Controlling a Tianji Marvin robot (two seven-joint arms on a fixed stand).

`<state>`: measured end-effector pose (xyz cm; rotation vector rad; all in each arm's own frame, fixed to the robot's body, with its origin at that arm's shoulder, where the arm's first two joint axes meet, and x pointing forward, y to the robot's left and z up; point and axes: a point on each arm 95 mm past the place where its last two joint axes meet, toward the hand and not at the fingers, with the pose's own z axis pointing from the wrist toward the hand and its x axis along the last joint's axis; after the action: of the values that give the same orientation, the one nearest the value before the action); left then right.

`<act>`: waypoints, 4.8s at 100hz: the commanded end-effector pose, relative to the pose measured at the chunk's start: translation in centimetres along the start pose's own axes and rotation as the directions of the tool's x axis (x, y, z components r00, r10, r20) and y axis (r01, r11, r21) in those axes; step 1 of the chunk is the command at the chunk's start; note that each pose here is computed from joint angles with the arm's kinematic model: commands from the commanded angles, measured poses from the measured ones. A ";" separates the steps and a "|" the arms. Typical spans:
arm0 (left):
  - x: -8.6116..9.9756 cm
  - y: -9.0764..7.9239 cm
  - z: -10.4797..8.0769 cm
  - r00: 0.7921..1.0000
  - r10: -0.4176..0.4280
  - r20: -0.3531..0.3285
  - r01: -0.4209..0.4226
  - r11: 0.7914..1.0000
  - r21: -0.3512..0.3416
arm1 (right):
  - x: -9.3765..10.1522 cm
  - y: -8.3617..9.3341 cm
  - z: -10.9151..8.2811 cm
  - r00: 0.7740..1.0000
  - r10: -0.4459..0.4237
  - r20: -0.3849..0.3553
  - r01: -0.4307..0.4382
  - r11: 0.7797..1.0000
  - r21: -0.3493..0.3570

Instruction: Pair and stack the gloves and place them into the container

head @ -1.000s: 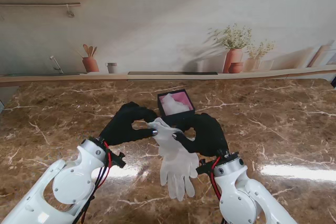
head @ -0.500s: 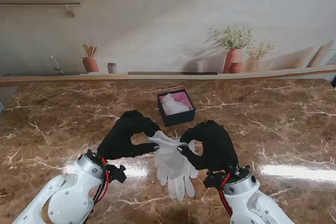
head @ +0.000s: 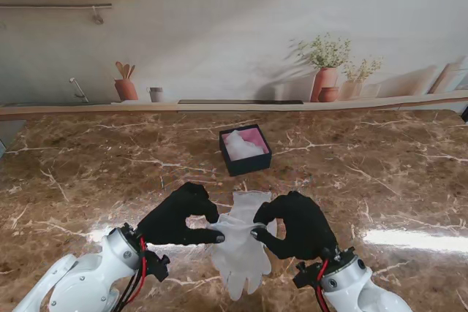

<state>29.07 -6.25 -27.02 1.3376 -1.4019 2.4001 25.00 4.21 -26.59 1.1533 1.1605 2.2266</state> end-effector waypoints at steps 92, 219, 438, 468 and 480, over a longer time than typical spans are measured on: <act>-6.3 4.0 3.6 0.963 0.053 0.264 -0.036 0.997 -0.068 | -7.9 -3.2 4.2 0.980 -0.086 0.177 0.040 0.968 0.248; -14.2 3.9 10.9 0.779 0.414 0.471 -0.325 0.909 -0.262 | -15.6 -8.5 9.2 0.822 -0.410 0.395 0.260 0.888 0.380; -9.3 -0.5 3.6 0.818 0.328 0.472 -0.386 0.922 0.029 | -13.7 -12.8 10.6 0.847 -0.431 0.311 0.300 0.871 0.389; -9.2 -0.7 3.4 0.817 0.332 0.472 -0.392 0.919 0.033 | -12.8 -10.1 11.3 0.865 -0.401 0.301 0.310 0.899 0.309; -9.2 -0.9 3.4 0.818 0.327 0.473 -0.392 0.919 0.042 | -12.8 -9.4 11.6 0.864 -0.400 0.305 0.319 0.905 0.282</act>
<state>37.55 -5.00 -32.20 1.9371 -1.7812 2.5454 41.50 7.61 -36.92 1.2329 1.3688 1.5591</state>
